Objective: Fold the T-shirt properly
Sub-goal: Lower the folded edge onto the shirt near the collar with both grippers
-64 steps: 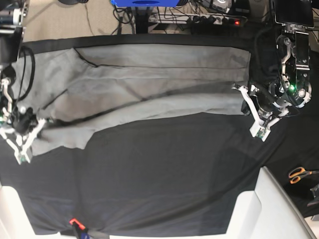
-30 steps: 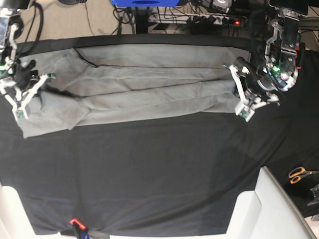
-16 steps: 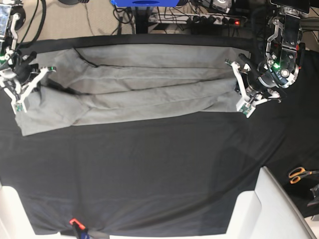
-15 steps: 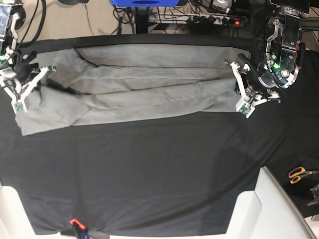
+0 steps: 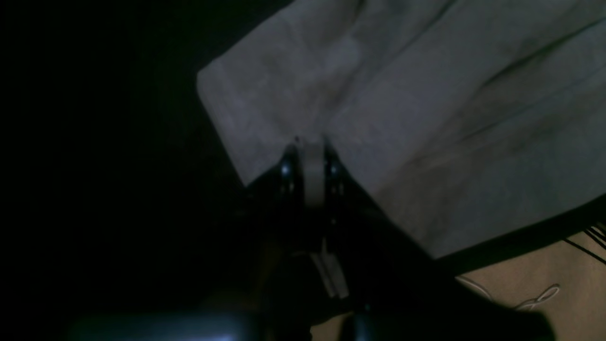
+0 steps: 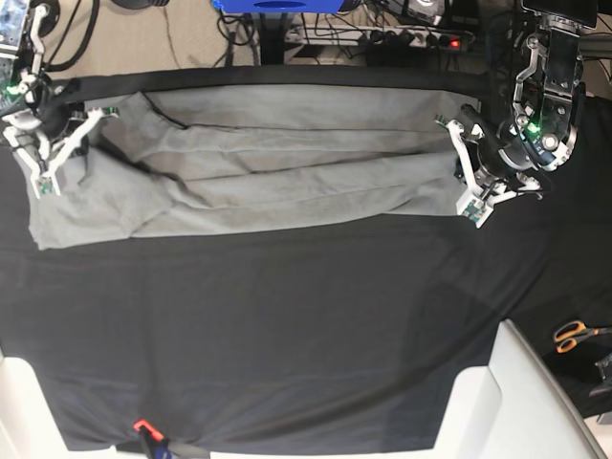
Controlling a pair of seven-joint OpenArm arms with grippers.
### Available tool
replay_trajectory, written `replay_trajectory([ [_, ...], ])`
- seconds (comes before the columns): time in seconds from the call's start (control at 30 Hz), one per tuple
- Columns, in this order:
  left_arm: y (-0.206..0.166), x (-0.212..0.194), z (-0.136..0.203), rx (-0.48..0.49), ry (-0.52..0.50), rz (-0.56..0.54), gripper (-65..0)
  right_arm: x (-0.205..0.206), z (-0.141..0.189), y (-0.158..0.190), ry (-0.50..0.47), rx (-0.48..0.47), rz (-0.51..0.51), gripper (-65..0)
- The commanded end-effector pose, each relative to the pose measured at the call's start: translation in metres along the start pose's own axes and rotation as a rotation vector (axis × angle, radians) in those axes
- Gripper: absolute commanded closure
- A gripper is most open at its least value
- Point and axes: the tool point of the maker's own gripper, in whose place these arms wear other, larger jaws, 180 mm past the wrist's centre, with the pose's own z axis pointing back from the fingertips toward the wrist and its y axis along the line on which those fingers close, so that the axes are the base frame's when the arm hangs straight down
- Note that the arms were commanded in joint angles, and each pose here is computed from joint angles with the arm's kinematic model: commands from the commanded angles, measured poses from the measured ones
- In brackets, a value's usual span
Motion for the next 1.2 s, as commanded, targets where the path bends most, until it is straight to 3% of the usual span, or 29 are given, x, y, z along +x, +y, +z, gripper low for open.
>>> replay_trajectory([
  [0.0,0.007,0.008,0.005,0.017,-0.028,-0.012,0.0,0.008,0.005,-0.005,-0.030,-0.012,0.006,0.0],
  [1.17,0.001,-0.016,0.006,0.005,0.025,-0.019,0.0,-0.015,-0.004,0.002,-0.001,0.010,-0.030,0.0],
])
